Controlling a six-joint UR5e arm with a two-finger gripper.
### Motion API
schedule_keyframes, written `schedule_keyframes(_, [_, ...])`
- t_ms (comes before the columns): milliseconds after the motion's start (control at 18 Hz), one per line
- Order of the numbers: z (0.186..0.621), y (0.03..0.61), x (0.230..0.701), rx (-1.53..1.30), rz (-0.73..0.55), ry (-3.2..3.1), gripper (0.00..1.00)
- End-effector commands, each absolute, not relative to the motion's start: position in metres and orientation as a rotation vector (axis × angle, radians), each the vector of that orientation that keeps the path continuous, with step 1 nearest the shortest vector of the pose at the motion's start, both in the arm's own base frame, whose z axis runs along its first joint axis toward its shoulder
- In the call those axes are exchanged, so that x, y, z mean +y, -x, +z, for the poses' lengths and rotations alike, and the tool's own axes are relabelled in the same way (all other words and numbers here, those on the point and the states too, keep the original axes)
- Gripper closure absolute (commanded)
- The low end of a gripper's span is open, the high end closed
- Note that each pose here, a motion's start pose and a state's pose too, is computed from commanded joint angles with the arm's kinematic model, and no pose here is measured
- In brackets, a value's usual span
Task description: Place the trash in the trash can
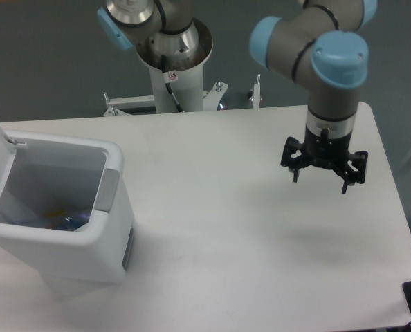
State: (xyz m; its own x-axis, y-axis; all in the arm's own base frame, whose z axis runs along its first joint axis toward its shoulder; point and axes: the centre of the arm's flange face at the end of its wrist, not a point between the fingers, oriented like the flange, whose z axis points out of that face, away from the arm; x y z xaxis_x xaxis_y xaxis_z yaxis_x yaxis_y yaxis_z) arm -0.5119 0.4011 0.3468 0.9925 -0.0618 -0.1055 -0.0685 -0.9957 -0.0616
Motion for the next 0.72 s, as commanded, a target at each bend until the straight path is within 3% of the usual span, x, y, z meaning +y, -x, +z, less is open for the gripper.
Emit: schedule_keyframes(722, [0.332,0.506,0.399,0.211,0.155,3.088,0.00])
